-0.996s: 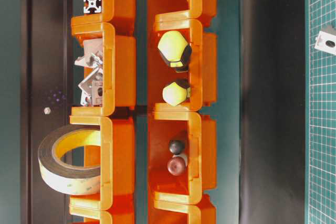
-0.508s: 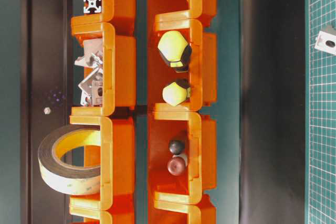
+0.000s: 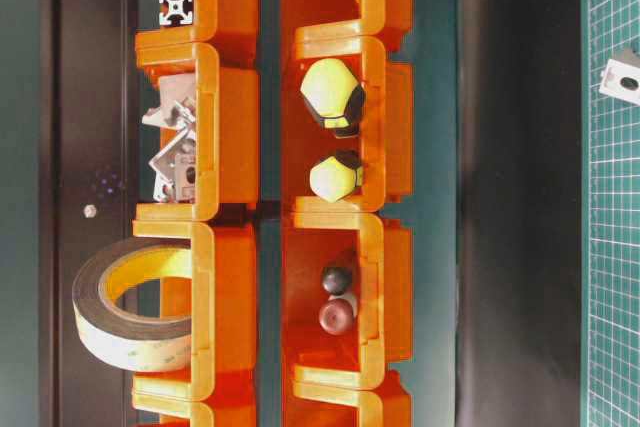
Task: Pick corner brachets from container rack with right arm.
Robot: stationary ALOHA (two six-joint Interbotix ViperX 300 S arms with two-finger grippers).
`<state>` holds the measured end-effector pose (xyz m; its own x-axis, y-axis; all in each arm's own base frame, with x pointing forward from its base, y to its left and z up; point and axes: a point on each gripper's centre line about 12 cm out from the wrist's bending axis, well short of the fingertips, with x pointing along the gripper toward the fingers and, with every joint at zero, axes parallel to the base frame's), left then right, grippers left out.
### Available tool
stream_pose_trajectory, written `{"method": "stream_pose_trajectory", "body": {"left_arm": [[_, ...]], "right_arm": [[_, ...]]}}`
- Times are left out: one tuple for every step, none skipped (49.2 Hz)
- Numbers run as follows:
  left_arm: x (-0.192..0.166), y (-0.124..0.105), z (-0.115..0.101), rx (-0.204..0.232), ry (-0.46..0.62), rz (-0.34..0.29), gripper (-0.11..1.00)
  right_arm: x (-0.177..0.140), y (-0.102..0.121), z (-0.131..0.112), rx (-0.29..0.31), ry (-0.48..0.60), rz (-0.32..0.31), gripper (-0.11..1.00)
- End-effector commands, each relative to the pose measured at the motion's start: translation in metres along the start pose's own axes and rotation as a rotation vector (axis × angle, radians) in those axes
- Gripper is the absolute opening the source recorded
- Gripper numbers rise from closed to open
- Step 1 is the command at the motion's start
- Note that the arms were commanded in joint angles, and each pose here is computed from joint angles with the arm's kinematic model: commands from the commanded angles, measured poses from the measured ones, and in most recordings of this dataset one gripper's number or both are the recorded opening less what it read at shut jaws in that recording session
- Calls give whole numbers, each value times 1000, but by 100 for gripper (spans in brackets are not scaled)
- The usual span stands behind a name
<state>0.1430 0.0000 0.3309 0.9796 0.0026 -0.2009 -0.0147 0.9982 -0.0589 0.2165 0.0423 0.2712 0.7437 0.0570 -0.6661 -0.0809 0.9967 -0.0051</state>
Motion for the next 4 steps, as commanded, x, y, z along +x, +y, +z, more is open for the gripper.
{"method": "stream_pose_trajectory", "body": {"left_arm": [[0, 0, 5, 7, -13, 4, 0], [0, 0, 5, 8, -13, 4, 0], [0, 0, 4, 8, -13, 3, 0], [0, 0, 4, 10, -13, 3, 0]], "right_arm": [[-4, 1, 7, 1, -32, 9, 77], [-4, 1, 7, 0, -34, 8, 77], [-4, 1, 7, 0, -35, 9, 77], [-5, 1, 7, -1, -36, 9, 77]]}}
